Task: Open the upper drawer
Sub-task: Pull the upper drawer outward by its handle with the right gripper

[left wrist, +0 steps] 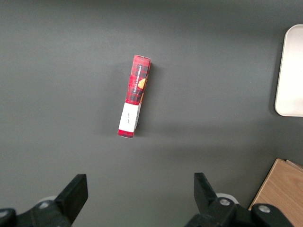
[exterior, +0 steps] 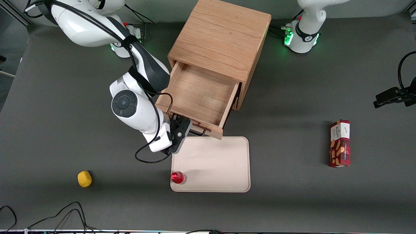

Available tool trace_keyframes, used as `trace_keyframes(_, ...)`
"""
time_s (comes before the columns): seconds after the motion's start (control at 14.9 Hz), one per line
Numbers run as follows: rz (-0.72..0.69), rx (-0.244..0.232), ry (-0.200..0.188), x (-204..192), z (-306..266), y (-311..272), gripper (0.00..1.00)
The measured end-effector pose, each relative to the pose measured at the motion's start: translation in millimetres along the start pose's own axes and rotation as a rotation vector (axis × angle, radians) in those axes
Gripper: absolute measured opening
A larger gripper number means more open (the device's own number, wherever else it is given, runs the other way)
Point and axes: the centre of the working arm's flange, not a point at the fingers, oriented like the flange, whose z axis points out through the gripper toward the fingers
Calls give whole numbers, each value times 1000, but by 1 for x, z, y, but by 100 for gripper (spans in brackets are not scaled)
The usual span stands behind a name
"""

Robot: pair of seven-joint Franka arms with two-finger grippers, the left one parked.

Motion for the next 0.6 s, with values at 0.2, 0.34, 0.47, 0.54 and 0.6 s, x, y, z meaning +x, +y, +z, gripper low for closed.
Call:
trace_keyframes(0.2,4,-8,2,-5,-1,12,100)
trace_keyframes(0.34,7,-12,6,-7,-4,16,100)
trace_keyframes(0.47,8,-14,9,-7,-5,18,100)
trace_keyframes(0.54,8,-14,9,-7,-5,18,100)
trace_keyframes(0.6,8,-14,10,-7,-6,18,100)
